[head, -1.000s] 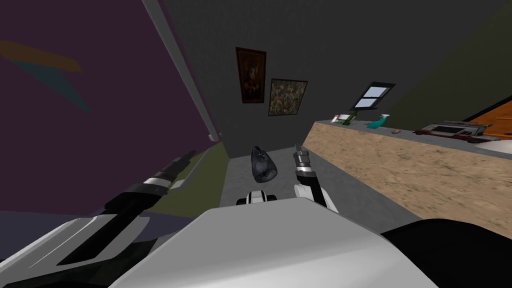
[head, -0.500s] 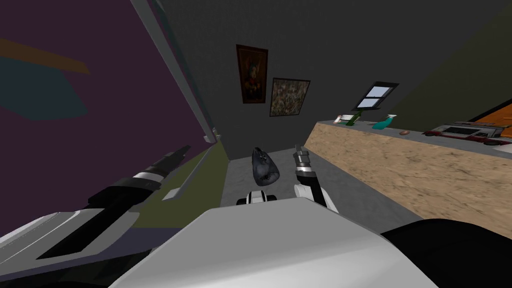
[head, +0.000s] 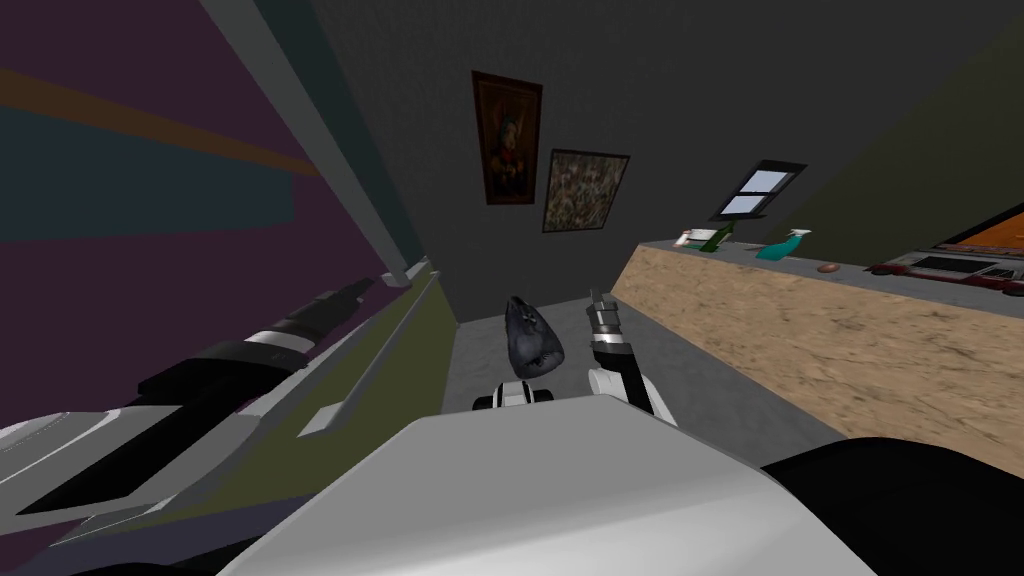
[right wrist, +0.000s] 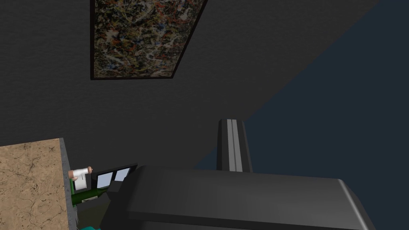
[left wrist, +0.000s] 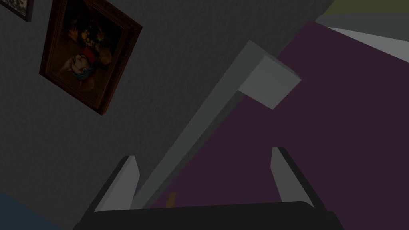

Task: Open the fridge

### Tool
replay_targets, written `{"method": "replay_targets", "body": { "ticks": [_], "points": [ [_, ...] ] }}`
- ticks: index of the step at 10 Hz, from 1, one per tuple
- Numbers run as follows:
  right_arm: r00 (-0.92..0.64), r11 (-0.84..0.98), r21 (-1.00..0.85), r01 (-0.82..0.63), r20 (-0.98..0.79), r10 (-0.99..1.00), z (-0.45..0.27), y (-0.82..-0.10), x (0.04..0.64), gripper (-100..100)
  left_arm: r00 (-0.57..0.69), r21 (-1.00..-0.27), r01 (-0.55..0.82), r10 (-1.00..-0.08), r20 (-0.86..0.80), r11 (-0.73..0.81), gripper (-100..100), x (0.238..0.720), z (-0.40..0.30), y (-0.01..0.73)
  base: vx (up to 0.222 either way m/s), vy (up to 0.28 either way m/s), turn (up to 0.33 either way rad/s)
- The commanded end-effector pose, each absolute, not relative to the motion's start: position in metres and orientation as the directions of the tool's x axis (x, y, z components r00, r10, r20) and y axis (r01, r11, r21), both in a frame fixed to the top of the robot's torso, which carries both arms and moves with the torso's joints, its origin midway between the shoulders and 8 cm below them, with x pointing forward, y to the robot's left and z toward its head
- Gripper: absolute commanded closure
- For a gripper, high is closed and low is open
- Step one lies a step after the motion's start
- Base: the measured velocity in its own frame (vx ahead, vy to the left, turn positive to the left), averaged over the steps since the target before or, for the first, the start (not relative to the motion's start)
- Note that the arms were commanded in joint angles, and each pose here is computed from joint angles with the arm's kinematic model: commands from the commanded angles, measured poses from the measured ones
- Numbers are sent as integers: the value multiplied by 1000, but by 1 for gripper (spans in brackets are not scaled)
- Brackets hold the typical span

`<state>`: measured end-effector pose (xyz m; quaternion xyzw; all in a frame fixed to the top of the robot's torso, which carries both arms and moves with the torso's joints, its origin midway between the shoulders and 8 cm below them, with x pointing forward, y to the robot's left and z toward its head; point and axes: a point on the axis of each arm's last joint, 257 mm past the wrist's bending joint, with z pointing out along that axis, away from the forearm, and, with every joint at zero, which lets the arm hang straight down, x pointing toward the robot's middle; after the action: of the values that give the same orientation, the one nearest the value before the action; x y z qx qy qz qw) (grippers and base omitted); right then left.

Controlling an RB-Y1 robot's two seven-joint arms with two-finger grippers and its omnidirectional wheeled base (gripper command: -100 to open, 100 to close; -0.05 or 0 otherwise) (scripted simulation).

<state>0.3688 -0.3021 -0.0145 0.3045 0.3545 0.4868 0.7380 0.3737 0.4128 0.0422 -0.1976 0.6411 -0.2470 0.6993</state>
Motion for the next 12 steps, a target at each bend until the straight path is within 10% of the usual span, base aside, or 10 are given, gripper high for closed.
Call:
{"method": "replay_targets", "body": {
  "ticks": [1, 12],
  "points": [
    [275, 341, 795, -503, -227, 934, -14, -302, 369, 0, 58, -591, 120, -600, -798, 798, -100, 377, 62, 403, 96, 43, -5],
    [275, 341, 795, -503, -227, 934, -14, -302, 369, 0, 9, -572, 270, -596, -803, 774, -100, 366, 112, 326, 68, 13, 3]
  ]
}}
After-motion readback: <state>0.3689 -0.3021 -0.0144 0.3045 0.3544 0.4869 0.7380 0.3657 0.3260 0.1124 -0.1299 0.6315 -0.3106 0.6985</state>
